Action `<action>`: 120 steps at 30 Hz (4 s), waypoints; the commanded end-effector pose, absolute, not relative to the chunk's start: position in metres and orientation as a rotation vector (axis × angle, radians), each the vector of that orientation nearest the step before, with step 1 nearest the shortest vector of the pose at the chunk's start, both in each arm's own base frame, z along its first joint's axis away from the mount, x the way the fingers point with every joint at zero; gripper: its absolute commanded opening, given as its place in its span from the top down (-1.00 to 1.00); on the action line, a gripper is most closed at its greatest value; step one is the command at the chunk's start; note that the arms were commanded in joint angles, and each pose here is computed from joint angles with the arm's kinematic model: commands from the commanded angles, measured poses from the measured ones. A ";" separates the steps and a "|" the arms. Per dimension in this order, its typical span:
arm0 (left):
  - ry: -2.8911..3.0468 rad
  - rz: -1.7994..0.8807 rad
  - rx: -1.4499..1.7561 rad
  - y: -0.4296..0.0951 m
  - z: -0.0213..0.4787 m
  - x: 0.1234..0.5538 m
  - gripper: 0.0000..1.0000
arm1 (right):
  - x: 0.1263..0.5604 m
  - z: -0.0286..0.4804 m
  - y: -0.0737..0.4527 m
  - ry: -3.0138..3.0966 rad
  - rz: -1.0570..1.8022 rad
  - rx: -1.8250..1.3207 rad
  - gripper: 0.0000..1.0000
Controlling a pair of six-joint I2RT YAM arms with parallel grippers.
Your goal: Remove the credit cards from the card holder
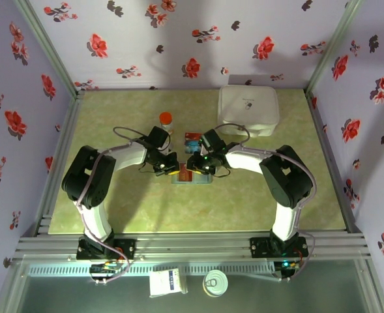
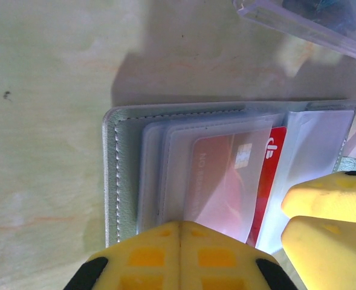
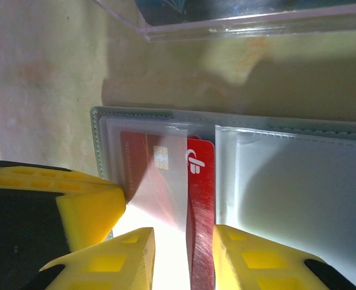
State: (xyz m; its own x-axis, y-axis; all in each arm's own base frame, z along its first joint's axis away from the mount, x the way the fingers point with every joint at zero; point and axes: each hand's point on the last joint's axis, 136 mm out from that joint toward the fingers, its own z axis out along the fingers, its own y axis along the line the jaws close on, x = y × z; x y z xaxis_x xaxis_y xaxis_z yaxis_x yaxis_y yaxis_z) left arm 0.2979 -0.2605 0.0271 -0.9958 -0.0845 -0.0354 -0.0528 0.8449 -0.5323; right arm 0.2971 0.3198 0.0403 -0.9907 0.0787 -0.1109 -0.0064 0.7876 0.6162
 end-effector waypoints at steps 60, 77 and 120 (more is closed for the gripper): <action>2.996 -0.757 -0.087 -0.252 0.024 0.294 1.00 | 0.299 0.058 0.285 2.833 0.891 0.036 0.94; 2.993 -0.768 -0.083 -0.254 0.025 0.296 1.00 | 0.296 0.057 0.303 2.856 0.823 0.010 0.68; 2.932 -0.827 -0.082 -0.254 0.050 0.297 0.85 | 0.367 0.153 0.288 2.094 0.095 -1.754 1.00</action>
State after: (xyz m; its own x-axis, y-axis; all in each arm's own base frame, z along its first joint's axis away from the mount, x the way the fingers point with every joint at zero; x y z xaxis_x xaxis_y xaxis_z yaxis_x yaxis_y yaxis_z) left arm 0.2980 -0.2581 0.0406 -0.9947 -0.0857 -0.0570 -0.0430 0.8492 -0.5263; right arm 0.3603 0.2950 0.1596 -0.2316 -0.8730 -0.4292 -0.9263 0.3327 -0.1769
